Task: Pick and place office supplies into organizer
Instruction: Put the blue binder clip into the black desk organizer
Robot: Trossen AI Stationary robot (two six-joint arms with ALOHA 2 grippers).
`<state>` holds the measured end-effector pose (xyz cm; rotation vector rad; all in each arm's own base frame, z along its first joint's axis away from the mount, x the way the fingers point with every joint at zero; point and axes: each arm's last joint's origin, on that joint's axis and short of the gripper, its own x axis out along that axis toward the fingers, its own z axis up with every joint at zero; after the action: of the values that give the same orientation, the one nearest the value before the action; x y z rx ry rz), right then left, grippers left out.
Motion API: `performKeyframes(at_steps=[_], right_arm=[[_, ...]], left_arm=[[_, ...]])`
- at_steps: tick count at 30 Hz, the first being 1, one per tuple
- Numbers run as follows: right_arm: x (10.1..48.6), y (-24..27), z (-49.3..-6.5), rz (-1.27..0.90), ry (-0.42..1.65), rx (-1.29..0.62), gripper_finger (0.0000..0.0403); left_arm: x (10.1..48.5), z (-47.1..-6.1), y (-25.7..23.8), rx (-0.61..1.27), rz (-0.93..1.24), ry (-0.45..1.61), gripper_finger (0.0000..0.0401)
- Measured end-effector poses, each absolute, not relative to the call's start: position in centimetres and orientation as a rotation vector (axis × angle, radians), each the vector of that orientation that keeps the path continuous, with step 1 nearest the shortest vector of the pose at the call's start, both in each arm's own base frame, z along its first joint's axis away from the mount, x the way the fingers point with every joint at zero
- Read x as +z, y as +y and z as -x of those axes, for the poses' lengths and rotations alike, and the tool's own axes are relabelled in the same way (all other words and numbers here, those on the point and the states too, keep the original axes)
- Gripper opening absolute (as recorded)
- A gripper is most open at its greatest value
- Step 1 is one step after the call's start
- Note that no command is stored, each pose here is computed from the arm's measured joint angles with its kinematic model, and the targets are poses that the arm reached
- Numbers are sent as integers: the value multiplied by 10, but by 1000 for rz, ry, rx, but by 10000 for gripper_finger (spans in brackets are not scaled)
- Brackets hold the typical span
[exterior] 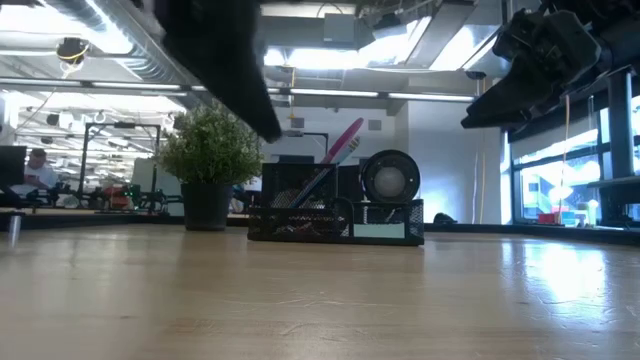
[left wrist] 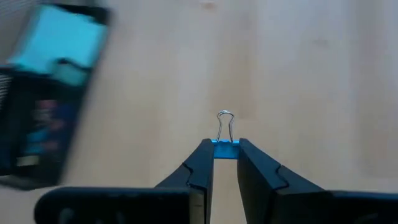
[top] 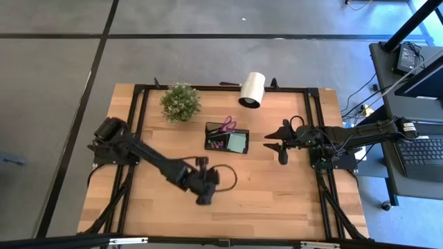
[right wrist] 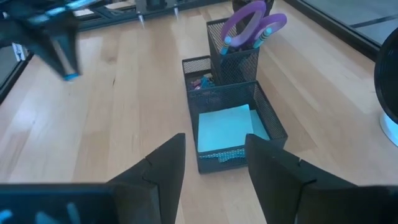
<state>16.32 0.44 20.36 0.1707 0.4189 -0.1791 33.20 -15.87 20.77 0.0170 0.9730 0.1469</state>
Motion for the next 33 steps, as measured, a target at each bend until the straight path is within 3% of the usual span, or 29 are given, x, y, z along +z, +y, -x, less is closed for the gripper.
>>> performKeyframes(at_steps=[8, 16, 33], right_arm=[[204, 4, -163, -170, 416, -179, 171], [204, 4, -163, -168, 416, -178, 171], [204, 4, -163, -167, 418, -178, 171]], left_arm=[[207, -351, -103, 393, -14, 933, 49], [206, -361, -52, 508, -1, 963, 50], [178, -371, -2, 601, 83, 1066, 53]])
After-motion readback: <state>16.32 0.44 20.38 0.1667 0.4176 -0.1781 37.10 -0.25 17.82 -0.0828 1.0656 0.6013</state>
